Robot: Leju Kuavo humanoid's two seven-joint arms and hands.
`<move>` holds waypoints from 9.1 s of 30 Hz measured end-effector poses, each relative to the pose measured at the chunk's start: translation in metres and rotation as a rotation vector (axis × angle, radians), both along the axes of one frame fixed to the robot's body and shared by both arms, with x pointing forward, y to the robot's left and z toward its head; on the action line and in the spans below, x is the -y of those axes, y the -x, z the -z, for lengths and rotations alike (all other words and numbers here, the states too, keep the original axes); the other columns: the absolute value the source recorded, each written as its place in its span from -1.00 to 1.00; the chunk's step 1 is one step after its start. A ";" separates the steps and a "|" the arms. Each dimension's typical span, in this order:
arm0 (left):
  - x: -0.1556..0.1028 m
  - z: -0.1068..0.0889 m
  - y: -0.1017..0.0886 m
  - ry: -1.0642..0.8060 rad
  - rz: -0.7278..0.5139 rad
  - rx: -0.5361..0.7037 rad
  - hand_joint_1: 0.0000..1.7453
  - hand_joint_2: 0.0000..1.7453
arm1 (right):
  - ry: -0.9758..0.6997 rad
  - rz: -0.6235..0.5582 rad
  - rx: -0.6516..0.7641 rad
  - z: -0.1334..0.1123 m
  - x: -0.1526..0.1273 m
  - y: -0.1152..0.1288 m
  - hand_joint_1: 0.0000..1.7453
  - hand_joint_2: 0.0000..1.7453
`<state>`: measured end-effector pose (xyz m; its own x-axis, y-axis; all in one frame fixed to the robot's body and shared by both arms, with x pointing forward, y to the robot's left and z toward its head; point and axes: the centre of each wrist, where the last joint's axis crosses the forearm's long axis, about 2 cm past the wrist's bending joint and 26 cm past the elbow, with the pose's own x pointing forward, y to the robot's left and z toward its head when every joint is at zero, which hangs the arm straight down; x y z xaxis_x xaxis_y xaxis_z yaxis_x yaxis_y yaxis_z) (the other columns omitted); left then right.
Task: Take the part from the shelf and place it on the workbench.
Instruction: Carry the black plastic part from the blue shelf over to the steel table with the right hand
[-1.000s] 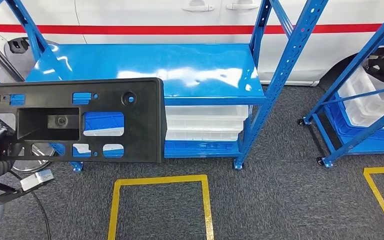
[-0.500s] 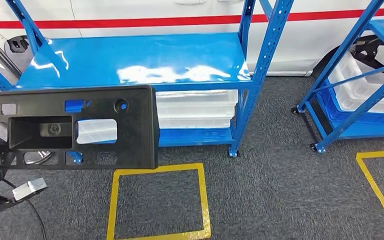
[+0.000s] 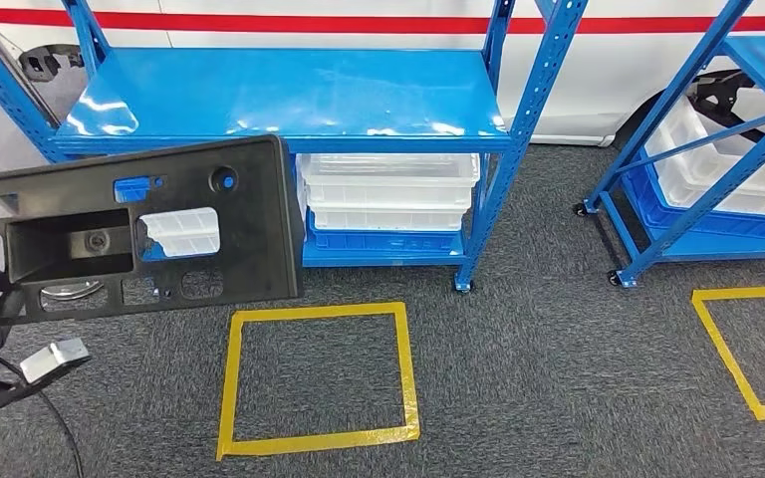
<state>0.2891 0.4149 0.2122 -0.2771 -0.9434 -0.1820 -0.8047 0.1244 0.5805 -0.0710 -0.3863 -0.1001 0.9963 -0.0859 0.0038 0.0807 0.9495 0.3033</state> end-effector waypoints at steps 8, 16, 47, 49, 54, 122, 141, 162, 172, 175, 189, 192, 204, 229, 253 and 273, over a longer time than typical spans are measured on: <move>0.006 -0.007 -0.013 -0.015 0.031 -0.023 1.00 1.00 | 0.010 0.020 0.000 0.000 0.006 -0.008 -1.00 -1.00; -0.013 -0.007 -0.004 -0.097 -0.014 -0.058 1.00 1.00 | 0.019 0.058 0.000 0.000 0.004 -0.004 -1.00 -1.00; -0.022 -0.005 0.006 -0.162 0.011 -0.052 1.00 1.00 | 0.034 0.047 0.011 -0.001 0.001 0.007 -1.00 -1.00; -0.022 -0.004 0.007 -0.160 0.012 -0.056 1.00 1.00 | 0.031 0.045 0.010 -0.001 0.000 0.007 -1.00 -1.00; -0.024 -0.005 0.008 -0.172 0.014 -0.047 1.00 1.00 | 0.028 0.040 0.011 0.000 -0.001 0.007 -1.00 -1.00; 0.024 -0.015 -0.041 -0.051 0.115 0.066 1.00 1.00 | 0.009 -0.080 0.012 0.000 0.002 -0.006 -1.00 -1.00; 0.012 0.002 -0.030 -0.034 0.073 -0.003 1.00 1.00 | 0.017 -0.066 -0.004 0.000 -0.001 0.005 -1.00 -1.00; -0.008 0.003 -0.023 -0.052 0.020 -0.051 1.00 1.00 | 0.018 -0.066 0.003 0.000 -0.002 0.002 -1.00 -1.00; -0.017 0.001 -0.021 -0.033 0.006 -0.075 1.00 1.00 | 0.018 -0.066 0.000 0.000 -0.002 0.003 -1.00 -1.00; -0.018 -0.001 -0.022 -0.046 0.012 -0.079 1.00 1.00 | 0.017 -0.066 0.001 0.000 -0.002 0.003 -1.00 -1.00; -0.012 -0.006 -0.028 -0.037 0.013 -0.081 1.00 1.00 | 0.008 -0.063 0.006 0.001 -0.005 -0.001 -1.00 -1.00; -0.009 -0.008 -0.031 -0.028 0.014 -0.077 1.00 1.00 | 0.003 -0.063 0.006 0.001 -0.005 -0.001 -1.00 -1.00; 0.006 -0.011 -0.044 0.032 0.014 -0.115 1.00 1.00 | -0.004 -0.045 0.014 0.002 -0.006 -0.005 -1.00 -1.00; -0.001 -0.021 -0.051 0.053 0.033 -0.174 1.00 1.00 | -0.026 -0.021 -0.013 0.003 -0.012 -0.006 -1.00 -1.00; 0.006 -0.019 -0.054 0.055 0.041 -0.212 1.00 1.00 | -0.027 -0.001 -0.016 0.003 -0.015 -0.003 -1.00 -1.00; 0.019 -0.028 -0.051 0.001 0.127 -0.182 1.00 1.00 | -0.022 0.012 -0.017 0.003 -0.015 -0.006 -1.00 -1.00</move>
